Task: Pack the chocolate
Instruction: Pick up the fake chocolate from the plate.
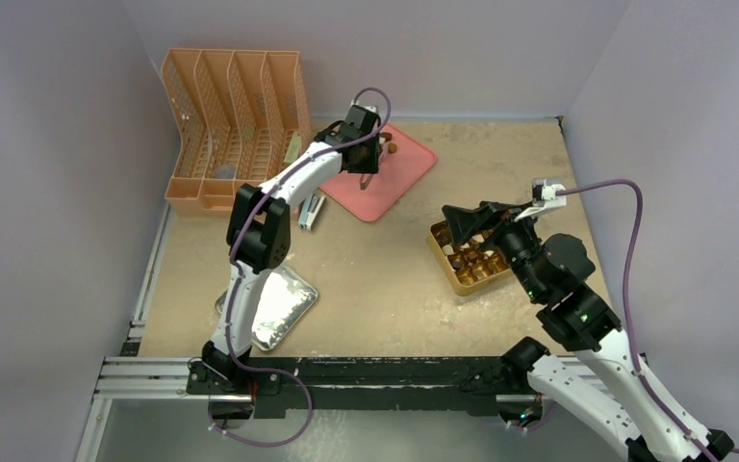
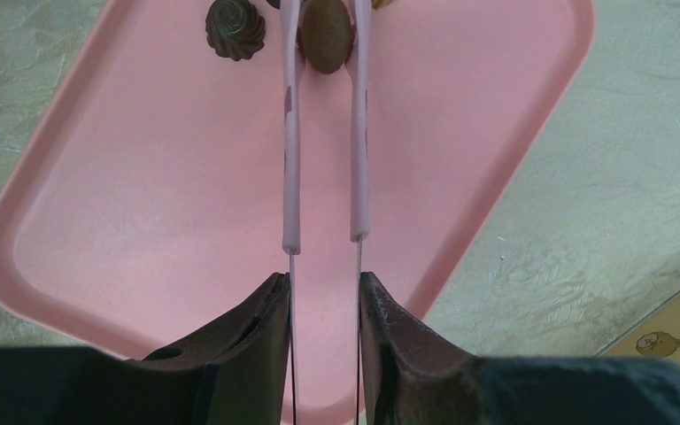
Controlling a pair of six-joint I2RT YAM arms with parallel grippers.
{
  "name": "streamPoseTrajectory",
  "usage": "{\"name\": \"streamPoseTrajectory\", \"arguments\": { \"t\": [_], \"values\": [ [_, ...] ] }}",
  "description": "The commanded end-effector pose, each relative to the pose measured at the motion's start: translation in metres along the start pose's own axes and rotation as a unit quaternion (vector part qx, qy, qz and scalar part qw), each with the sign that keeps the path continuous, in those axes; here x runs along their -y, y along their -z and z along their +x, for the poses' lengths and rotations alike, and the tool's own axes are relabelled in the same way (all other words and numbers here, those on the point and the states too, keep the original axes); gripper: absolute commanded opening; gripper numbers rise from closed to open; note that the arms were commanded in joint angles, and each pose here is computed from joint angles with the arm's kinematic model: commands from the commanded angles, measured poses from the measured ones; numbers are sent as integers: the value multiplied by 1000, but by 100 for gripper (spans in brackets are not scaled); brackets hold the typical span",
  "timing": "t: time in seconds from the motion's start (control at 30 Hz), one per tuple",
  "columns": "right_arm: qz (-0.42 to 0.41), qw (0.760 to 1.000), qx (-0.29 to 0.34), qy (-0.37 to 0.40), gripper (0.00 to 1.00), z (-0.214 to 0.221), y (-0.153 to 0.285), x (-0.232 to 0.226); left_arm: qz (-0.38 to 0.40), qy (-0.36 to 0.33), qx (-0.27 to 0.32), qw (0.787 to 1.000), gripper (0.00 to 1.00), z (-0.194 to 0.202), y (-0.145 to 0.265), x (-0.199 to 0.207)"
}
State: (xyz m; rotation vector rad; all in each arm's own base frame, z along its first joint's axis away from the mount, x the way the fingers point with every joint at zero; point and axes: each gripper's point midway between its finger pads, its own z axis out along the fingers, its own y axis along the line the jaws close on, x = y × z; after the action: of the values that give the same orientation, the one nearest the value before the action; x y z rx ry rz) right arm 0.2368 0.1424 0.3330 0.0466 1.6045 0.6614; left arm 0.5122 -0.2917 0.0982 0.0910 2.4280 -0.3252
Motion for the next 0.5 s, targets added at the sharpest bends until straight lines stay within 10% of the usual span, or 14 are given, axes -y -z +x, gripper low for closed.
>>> {"name": "streamPoseTrajectory", "arguments": {
  "t": [0.0,0.47],
  "values": [
    [3,1000,26,5,99,-14,0,0,29,9,43,999,29,-34,14,13],
    [-8,1000,23,1,99,-12,-1,-4,33,16,46,998,22,-32,64,10]
  ]
}}
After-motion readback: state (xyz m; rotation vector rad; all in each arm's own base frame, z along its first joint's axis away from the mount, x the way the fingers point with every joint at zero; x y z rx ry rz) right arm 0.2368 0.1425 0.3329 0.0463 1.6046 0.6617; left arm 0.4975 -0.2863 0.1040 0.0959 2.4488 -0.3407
